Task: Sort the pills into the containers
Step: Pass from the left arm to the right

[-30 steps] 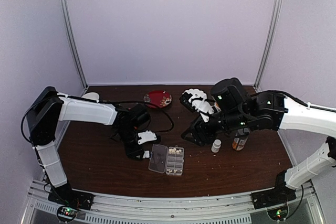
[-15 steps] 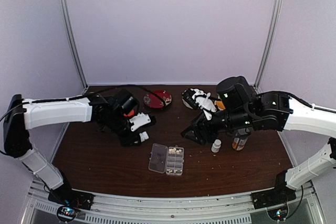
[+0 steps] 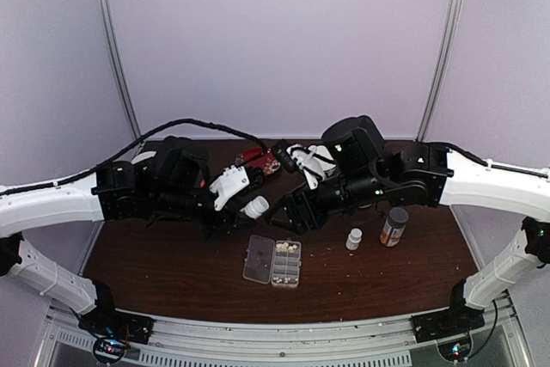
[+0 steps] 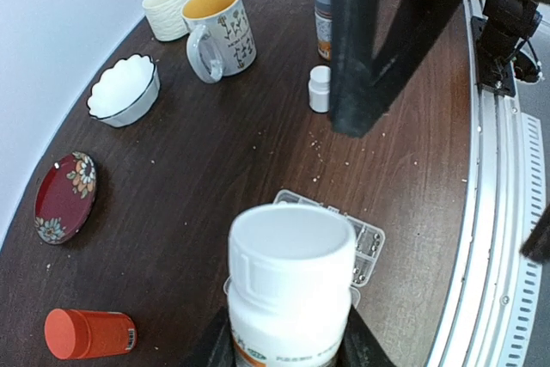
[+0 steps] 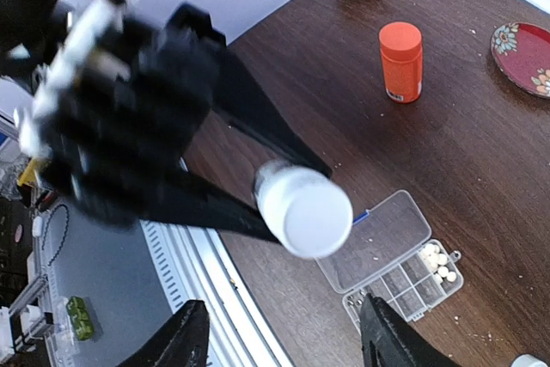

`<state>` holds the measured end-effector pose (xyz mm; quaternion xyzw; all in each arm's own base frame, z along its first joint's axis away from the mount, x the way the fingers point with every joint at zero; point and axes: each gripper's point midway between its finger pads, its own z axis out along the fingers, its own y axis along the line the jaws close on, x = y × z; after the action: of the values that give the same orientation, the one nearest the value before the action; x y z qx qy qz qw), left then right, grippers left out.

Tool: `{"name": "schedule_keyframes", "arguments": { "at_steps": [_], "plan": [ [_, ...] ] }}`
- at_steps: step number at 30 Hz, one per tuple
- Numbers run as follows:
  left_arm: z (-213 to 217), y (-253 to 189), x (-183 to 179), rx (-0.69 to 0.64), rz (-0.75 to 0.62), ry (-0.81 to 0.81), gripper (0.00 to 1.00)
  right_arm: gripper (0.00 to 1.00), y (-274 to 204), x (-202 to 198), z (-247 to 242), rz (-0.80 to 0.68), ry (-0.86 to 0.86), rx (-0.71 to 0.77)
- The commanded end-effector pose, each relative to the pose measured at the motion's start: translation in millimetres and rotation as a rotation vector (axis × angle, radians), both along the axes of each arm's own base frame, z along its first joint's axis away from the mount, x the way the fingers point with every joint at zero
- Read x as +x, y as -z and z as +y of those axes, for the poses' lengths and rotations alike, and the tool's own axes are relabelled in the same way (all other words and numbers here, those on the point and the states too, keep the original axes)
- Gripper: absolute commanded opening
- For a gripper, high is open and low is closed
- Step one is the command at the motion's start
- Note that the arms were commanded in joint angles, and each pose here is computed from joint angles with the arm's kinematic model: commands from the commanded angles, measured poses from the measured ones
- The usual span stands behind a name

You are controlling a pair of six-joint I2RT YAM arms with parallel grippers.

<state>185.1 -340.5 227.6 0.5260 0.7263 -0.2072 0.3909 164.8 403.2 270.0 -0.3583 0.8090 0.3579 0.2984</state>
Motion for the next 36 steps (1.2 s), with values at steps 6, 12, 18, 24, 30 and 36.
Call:
{"name": "schedule_keyframes", "arguments": {
  "at_steps": [6,12,18,24,30,36],
  "plan": [
    [-13.3,-28.5,-1.6,-0.054,-0.199,-0.013,0.19,0.58,-29.1,0.4,10.8,0.127,0.071,0.105],
    [-15.5,-34.3,-10.6,-0.091,-0.234,0.031,0.19,0.54,-28.0,1.8,12.2,0.156,0.081,0.115],
    [-15.0,-36.8,-14.0,-0.1,-0.247,0.042,0.19,0.54,-26.1,5.6,16.2,0.173,0.092,0.117],
    [-12.7,-39.2,-16.3,-0.107,-0.251,0.05,0.19,0.51,-29.2,8.1,23.0,0.179,0.089,0.124],
    [-11.2,-39.8,-17.5,-0.108,-0.254,0.055,0.19,0.42,-27.6,10.5,27.1,0.182,0.089,0.118],
    [-11.3,-36.7,-18.3,-0.099,-0.25,0.061,0.19,0.54,-29.3,12.0,24.9,0.169,0.093,0.114]
  ]
}}
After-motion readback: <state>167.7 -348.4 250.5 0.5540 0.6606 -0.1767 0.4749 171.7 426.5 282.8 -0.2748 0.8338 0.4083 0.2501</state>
